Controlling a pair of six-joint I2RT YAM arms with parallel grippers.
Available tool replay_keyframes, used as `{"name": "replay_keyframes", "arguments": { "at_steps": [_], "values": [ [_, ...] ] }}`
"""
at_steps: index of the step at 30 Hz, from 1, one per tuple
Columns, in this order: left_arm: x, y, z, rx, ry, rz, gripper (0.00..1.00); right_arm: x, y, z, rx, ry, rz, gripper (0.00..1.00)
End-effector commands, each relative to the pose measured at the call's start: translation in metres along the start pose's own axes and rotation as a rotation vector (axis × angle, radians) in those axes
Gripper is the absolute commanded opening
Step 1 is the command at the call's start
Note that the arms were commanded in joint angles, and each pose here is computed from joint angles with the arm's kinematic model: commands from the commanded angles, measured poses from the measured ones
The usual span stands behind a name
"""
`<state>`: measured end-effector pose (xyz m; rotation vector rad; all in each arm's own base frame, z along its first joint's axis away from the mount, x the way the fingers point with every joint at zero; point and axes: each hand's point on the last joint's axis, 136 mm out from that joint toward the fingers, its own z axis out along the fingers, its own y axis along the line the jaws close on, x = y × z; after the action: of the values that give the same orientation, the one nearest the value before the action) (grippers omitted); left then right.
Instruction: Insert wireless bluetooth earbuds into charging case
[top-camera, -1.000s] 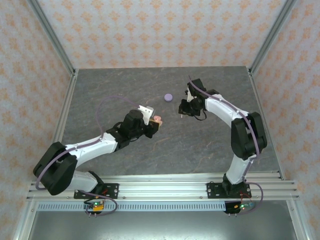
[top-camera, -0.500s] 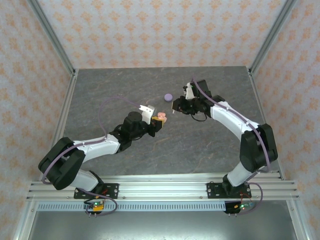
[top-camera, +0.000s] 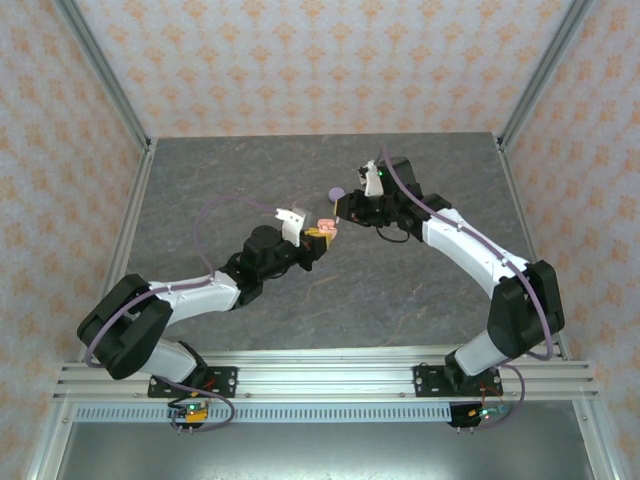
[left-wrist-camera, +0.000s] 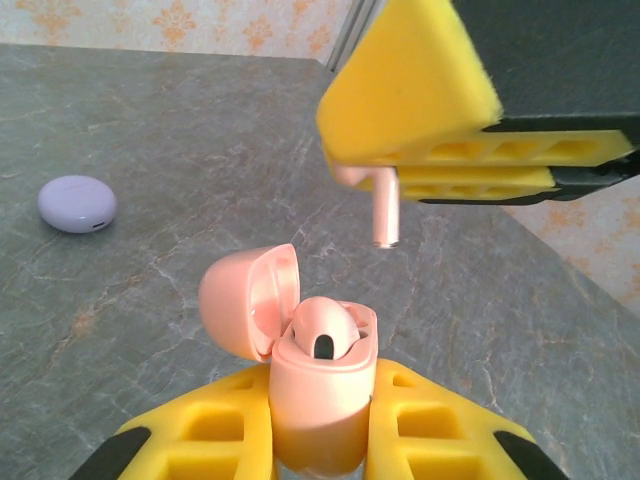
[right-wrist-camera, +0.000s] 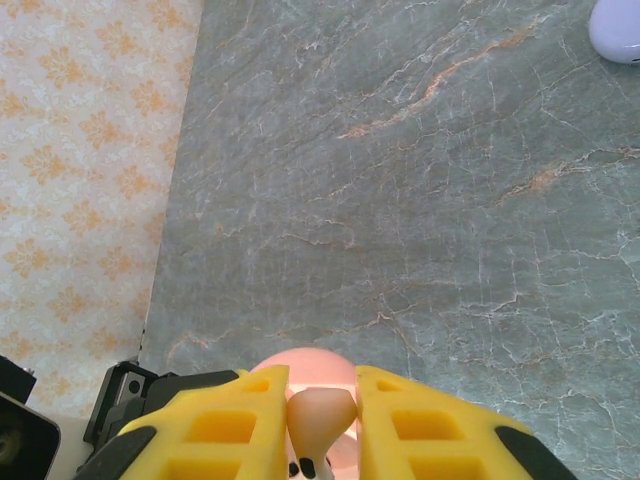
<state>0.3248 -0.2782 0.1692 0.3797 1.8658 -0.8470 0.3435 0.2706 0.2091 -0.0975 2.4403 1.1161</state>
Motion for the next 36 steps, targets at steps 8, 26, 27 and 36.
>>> {"name": "replay_keyframes", "arguments": {
  "at_steps": [8,26,27,36],
  "values": [
    [-0.014,-0.013,0.006,0.042,-0.056,-0.022,0.15,-0.006,0.014,-0.005,-0.016,-0.038,-0.033,0.21],
    [-0.026,-0.018,0.009,0.055,-0.08,-0.056,0.15,0.002,0.011,-0.001,-0.012,-0.009,-0.034,0.21],
    [-0.026,-0.018,0.009,0.057,-0.079,-0.058,0.15,0.003,0.01,0.0,-0.011,-0.007,-0.034,0.21],
    [-0.028,-0.016,0.009,0.043,-0.084,-0.069,0.15,0.006,0.008,0.003,-0.007,0.007,-0.031,0.21]
  ]
}}
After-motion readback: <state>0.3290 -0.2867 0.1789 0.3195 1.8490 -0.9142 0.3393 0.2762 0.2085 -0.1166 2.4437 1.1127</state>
